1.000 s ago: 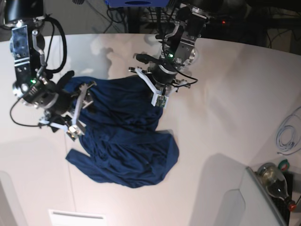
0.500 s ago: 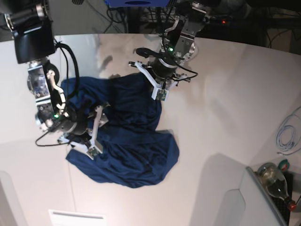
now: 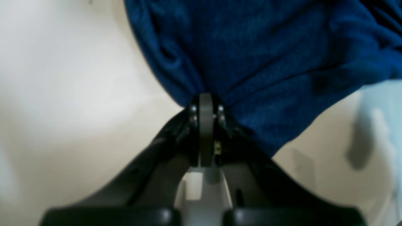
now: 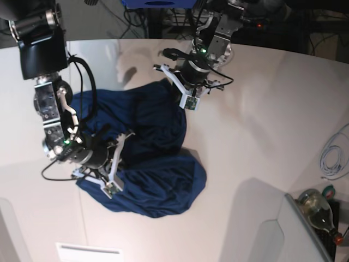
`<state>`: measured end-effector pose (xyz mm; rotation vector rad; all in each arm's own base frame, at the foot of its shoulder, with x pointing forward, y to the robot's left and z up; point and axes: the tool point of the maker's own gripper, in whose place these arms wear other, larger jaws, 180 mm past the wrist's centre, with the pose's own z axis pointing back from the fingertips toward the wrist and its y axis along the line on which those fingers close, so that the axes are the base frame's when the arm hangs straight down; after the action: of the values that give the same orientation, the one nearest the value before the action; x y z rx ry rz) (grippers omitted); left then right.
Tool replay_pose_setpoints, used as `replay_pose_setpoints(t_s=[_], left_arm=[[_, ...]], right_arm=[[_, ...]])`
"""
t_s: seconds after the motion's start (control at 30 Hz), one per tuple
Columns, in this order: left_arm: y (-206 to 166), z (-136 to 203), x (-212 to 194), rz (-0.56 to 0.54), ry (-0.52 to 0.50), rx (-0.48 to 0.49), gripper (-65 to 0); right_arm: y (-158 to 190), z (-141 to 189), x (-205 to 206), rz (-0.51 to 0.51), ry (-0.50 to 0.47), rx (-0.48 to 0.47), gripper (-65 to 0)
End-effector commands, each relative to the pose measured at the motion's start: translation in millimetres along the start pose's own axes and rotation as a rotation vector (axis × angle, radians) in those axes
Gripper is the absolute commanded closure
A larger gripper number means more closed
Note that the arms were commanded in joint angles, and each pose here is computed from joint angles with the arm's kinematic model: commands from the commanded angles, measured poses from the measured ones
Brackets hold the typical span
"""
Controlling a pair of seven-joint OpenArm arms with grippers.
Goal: Layout the t-shirt on the table in an organized manner, then fold the t-shirt properly
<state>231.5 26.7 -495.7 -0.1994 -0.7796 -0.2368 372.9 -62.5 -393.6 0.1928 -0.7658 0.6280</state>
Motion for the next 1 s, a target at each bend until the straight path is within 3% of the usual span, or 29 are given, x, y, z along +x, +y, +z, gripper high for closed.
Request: replay_pose_setpoints(t_s=[0.0, 0.27, 0.4, 0.47, 0.6, 0.73, 0.8, 0.97], left_arm=[[3, 2, -11, -0.005, 0.048, 0.013, 0.0], [-1, 2, -9, -0.007, 0.044, 0.005, 0.0], [-5, 13, 6, 0.003, -0.008, 0.001, 0.0], [-8, 21, 24, 0.006, -0.061, -0.004, 0.0], [-9, 30, 34, 0.009, -0.092, -0.005, 0.0], [-9, 31, 25, 0.010, -0.072, -0.004, 0.0], [4, 35, 22, 0.024, -0.069, 0.028, 0.0], [46, 50, 15, 0.075, -0.070, 0.138, 0.0]], right_arm=[[-21, 13, 19, 0.021, -0.046, -0.057, -0.2], [-130, 80, 4, -0.250, -0.118, -0.368, -0.2], [-183, 95, -46, -0.475, -0.088, -0.468, -0.2], [-210, 106, -75, -0.633, -0.098, -0.541, -0.2], [-236, 115, -109, -0.797, -0.149, -0.657, -0.3], [-236, 105, -147, -0.920, -0.095, -0.738, -1.1], [-236, 106, -158, -0.963, -0.071, -0.775, -7.1], [-233, 132, -155, -0.935, -0.061, -0.797, -39.9]])
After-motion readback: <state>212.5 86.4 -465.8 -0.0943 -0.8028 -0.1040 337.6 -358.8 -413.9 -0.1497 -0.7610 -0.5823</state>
